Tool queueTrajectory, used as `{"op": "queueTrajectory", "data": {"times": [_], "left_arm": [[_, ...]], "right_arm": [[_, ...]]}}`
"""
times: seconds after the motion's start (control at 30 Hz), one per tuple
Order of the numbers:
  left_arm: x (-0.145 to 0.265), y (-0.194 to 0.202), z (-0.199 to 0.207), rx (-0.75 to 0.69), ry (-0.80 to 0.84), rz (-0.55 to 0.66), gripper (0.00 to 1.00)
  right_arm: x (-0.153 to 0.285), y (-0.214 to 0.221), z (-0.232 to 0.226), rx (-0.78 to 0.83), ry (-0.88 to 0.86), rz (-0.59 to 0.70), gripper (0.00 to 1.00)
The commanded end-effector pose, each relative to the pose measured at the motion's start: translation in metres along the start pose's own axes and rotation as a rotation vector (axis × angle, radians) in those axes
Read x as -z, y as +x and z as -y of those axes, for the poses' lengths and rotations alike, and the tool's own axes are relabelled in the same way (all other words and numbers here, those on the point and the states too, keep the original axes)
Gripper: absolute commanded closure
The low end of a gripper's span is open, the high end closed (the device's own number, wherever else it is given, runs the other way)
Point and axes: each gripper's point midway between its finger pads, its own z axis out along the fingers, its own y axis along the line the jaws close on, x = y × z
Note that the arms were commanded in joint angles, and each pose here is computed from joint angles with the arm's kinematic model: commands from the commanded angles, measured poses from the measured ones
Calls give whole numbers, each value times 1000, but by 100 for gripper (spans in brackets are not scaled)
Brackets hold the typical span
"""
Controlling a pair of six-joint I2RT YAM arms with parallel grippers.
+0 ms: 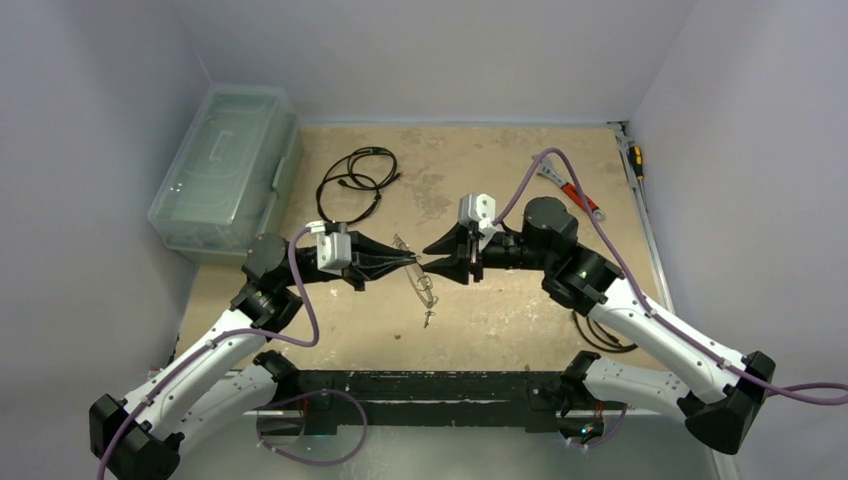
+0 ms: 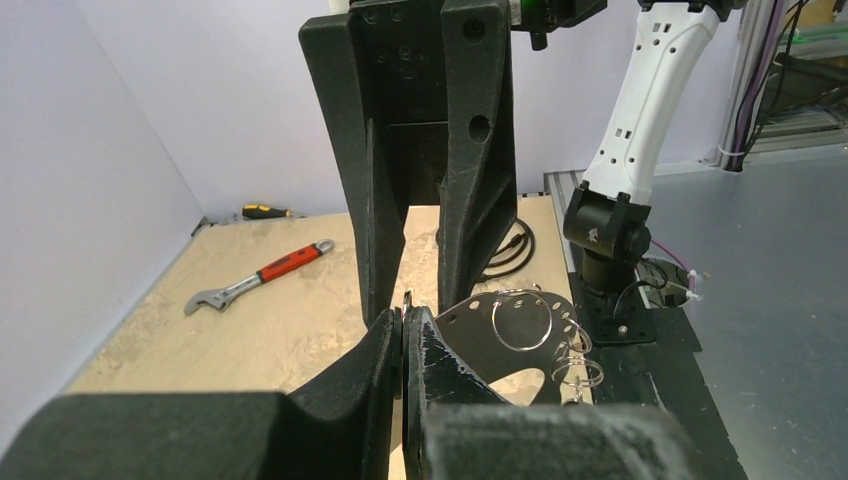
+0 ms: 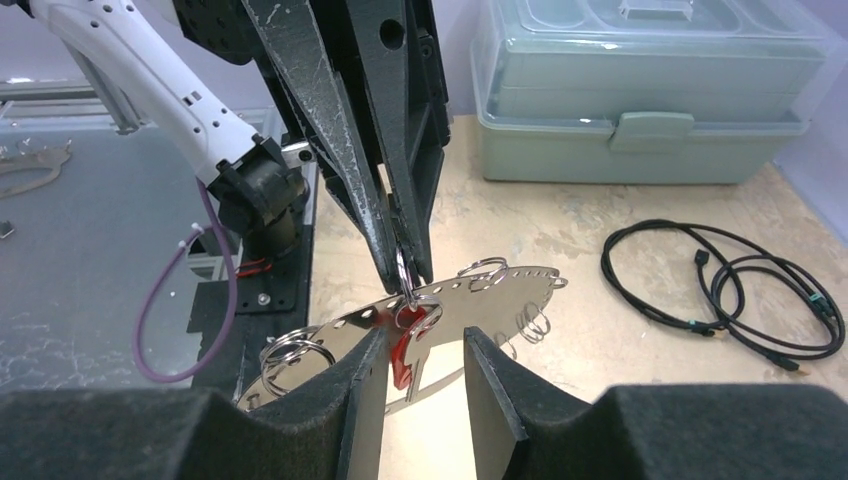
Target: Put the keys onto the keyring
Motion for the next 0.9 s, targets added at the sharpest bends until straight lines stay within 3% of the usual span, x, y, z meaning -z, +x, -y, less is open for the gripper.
{"op": "queueTrajectory", "data": {"times": [0.0, 0.87], "left_arm": [[0, -14, 0, -39, 9, 44, 100], [-2, -12, -2, -29, 4, 37, 100]], "right_arm": [[8, -35, 3, 72, 30, 75, 63], [-1, -41, -1, 90, -35, 91, 81]]}}
